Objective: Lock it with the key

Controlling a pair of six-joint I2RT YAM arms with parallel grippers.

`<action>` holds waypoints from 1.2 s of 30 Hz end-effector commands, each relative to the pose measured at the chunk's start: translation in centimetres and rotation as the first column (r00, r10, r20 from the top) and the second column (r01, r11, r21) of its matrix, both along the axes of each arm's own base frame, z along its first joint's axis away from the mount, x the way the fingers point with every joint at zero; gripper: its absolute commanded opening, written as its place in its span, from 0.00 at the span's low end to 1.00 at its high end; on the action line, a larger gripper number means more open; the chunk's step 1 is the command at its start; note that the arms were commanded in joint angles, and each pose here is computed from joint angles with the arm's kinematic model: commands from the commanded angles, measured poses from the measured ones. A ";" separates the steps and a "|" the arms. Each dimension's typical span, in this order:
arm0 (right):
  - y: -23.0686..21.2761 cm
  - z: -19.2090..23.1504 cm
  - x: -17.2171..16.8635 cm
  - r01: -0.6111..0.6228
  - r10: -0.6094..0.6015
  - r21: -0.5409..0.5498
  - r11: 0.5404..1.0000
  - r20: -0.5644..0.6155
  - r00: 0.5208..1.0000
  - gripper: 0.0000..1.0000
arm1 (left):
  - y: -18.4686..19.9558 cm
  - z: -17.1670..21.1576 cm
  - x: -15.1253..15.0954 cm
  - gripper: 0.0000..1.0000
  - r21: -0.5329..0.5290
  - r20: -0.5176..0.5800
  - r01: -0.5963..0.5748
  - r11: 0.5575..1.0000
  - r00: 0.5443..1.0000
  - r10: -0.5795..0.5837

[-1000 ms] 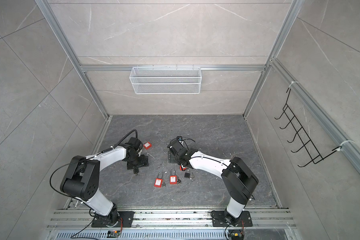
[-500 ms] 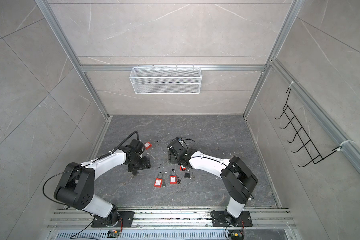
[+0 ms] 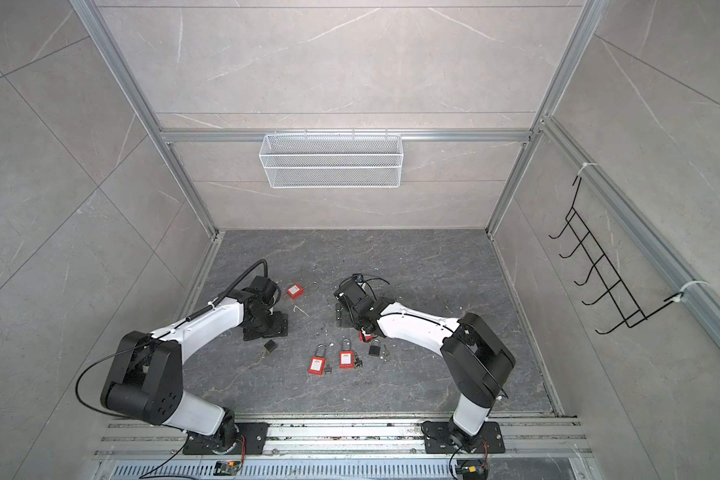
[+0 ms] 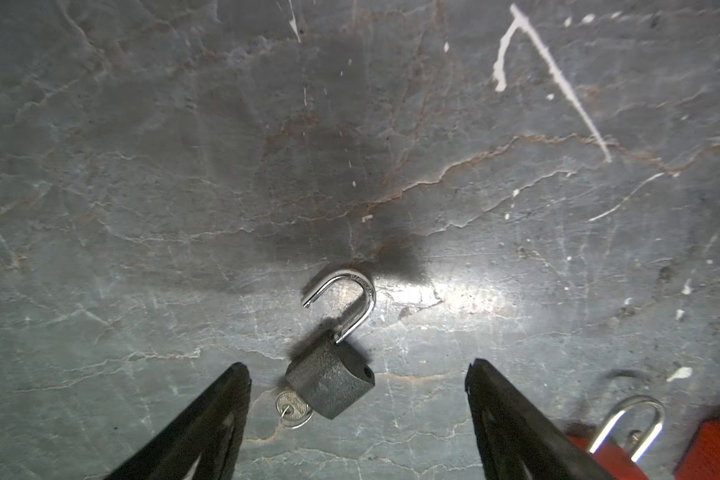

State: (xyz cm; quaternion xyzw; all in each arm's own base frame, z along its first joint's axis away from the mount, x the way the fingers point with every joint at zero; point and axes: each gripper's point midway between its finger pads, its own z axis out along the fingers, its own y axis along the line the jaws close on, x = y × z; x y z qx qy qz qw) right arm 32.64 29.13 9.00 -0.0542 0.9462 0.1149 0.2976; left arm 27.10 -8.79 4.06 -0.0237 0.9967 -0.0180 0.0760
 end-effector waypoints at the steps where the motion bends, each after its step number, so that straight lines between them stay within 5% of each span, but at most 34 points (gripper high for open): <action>1: 0.5 0.4 0.0 -0.020 0.020 -0.007 1.000 0.002 1.000 0.81 | -0.6 -0.7 -0.2 0.82 -0.022 -0.038 0.024 0.999 0.999 -0.025; 25: 0.7 0.0 0.1 -0.026 0.025 -0.016 1.000 -0.015 1.000 0.79 | -2.8 -2.9 -3.2 0.40 -0.170 -0.107 -0.167 0.971 0.983 0.150; 36: 0.6 0.3 0.0 -0.025 0.025 -0.010 1.000 -0.006 1.000 0.79 | -5.0 -2.6 -3.4 0.42 -0.249 -0.115 -0.263 0.932 0.964 0.241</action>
